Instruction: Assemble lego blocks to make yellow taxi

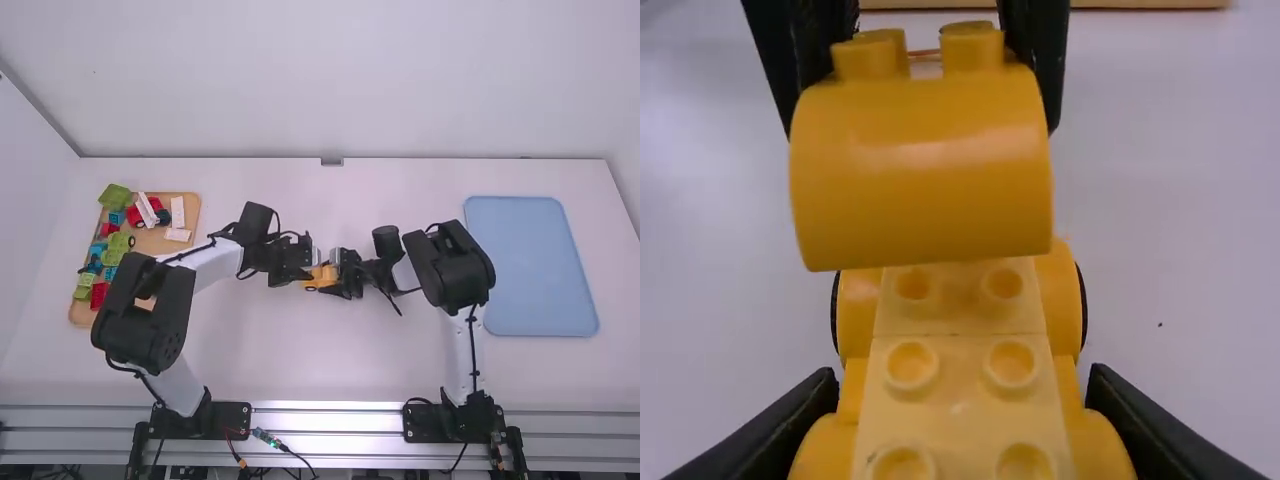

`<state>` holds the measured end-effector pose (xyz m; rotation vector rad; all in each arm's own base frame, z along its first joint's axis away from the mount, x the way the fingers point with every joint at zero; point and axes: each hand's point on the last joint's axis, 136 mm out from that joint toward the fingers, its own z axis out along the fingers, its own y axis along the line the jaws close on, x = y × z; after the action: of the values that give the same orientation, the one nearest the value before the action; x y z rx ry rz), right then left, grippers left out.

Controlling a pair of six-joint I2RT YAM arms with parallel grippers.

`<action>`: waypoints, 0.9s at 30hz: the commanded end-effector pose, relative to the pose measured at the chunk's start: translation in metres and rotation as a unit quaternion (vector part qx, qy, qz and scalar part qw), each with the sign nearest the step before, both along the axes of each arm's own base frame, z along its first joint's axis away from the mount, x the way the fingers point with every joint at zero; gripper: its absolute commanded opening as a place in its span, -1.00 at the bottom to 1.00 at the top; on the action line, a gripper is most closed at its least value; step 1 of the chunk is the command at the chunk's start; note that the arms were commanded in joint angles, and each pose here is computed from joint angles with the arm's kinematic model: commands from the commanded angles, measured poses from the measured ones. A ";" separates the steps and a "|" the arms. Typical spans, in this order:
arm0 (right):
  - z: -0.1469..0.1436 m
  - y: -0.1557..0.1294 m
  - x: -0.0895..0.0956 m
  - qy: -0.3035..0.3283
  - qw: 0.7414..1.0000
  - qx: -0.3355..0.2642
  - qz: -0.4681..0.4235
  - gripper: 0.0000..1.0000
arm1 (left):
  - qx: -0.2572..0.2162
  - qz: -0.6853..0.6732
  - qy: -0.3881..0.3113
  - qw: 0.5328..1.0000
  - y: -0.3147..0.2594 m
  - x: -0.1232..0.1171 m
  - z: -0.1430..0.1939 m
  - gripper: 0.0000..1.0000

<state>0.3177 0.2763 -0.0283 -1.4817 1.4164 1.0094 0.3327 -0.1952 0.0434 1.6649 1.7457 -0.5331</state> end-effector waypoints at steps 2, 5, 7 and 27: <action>-0.006 -0.003 -0.004 -0.005 1.000 -0.002 0.000 0.38 | -0.014 -0.006 -0.014 1.000 -0.011 0.002 0.016 -0.97; -0.005 -0.004 -0.005 -0.013 1.000 0.000 -0.001 0.43 | -0.011 -0.014 -0.018 1.000 -0.017 0.000 0.016 -0.96; -0.004 -0.006 -0.004 -0.012 1.000 0.004 -0.009 0.45 | 0.011 -0.010 -0.025 1.000 -0.018 0.001 0.012 -0.97; -0.003 -0.005 -0.004 -0.008 1.000 0.006 -0.009 0.03 | 0.013 0.013 -0.029 0.999 -0.024 0.009 0.016 -0.97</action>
<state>0.3186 0.2713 -0.0258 -1.4630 1.3888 0.9743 0.3346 -0.2123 0.0399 1.6817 1.7759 -0.4554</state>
